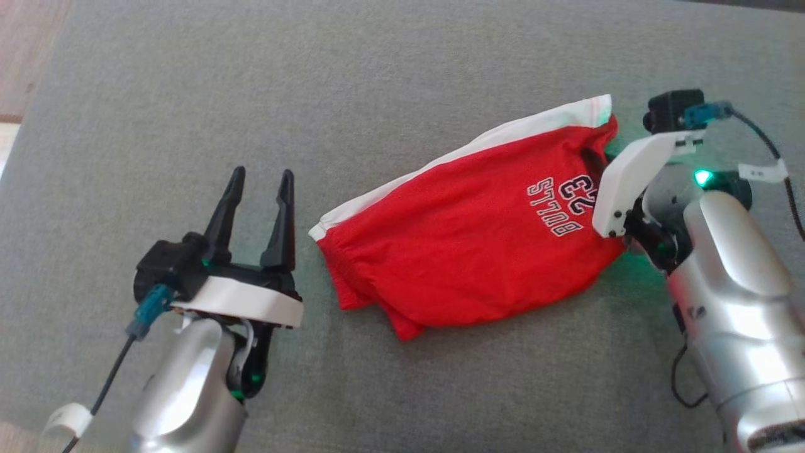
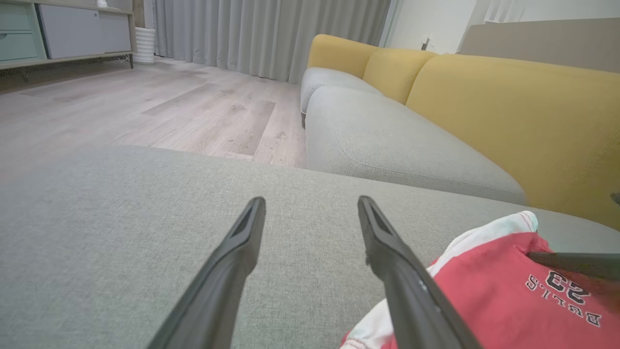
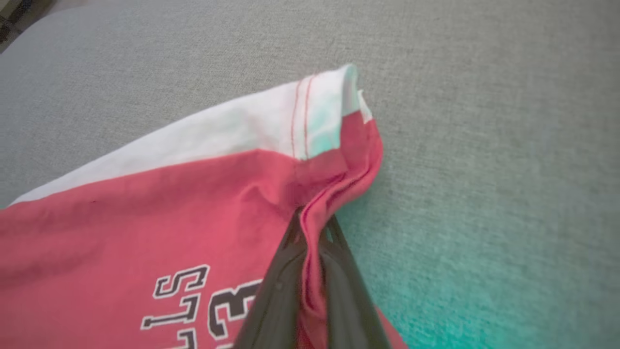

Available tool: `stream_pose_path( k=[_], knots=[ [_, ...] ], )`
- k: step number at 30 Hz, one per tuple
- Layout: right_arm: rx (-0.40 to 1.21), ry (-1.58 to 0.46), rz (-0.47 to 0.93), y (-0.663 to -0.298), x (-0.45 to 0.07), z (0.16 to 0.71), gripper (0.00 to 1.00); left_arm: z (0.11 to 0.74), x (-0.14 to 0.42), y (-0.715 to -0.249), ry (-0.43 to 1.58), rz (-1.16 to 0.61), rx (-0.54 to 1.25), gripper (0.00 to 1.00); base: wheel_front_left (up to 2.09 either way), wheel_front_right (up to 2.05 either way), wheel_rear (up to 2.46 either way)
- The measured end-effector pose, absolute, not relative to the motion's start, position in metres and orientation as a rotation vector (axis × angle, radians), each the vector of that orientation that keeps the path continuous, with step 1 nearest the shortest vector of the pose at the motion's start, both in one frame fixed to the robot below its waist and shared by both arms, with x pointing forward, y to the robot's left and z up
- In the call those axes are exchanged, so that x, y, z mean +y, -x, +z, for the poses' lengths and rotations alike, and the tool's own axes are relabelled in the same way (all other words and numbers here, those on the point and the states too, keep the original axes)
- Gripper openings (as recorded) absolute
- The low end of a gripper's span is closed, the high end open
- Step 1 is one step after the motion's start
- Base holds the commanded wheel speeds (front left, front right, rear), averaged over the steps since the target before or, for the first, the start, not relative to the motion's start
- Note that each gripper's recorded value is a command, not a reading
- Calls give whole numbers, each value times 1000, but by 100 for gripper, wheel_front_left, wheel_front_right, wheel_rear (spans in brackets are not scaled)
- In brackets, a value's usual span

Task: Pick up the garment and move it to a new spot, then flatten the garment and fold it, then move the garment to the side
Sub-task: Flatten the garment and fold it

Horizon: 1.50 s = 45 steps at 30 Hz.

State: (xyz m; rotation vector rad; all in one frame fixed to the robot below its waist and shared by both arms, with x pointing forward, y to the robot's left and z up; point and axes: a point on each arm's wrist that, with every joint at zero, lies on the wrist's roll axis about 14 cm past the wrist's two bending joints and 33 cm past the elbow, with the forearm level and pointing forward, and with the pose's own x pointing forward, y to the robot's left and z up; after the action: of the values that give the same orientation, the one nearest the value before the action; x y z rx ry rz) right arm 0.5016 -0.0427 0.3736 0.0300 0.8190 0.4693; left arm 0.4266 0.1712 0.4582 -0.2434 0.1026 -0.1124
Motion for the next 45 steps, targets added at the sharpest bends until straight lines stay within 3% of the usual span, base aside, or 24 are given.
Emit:
stream_pose_path(
  k=[10, 16, 25, 35, 45],
  knots=[
    [708, -96, 317, -491, -105, 402, 0, 471, 162, -433, 234, -155, 63, 100, 0, 0, 0],
    [600, -49, 148, -484, -178, 436, 0, 476, 153, -430, 228, -185, 52, 100, 0, 0, 0],
    [561, 58, 14, -457, -231, 461, 0, 483, 141, -418, 221, -222, 42, 100, 0, 0, 0],
    [575, 144, 160, -457, -177, 473, 0, 478, 143, -405, 213, -219, 62, 100, 0, 0, 0],
    [636, 161, 497, -442, -47, 460, 0, 473, 149, -401, 215, -198, 76, 100, 0, 0, 0]
  ],
)
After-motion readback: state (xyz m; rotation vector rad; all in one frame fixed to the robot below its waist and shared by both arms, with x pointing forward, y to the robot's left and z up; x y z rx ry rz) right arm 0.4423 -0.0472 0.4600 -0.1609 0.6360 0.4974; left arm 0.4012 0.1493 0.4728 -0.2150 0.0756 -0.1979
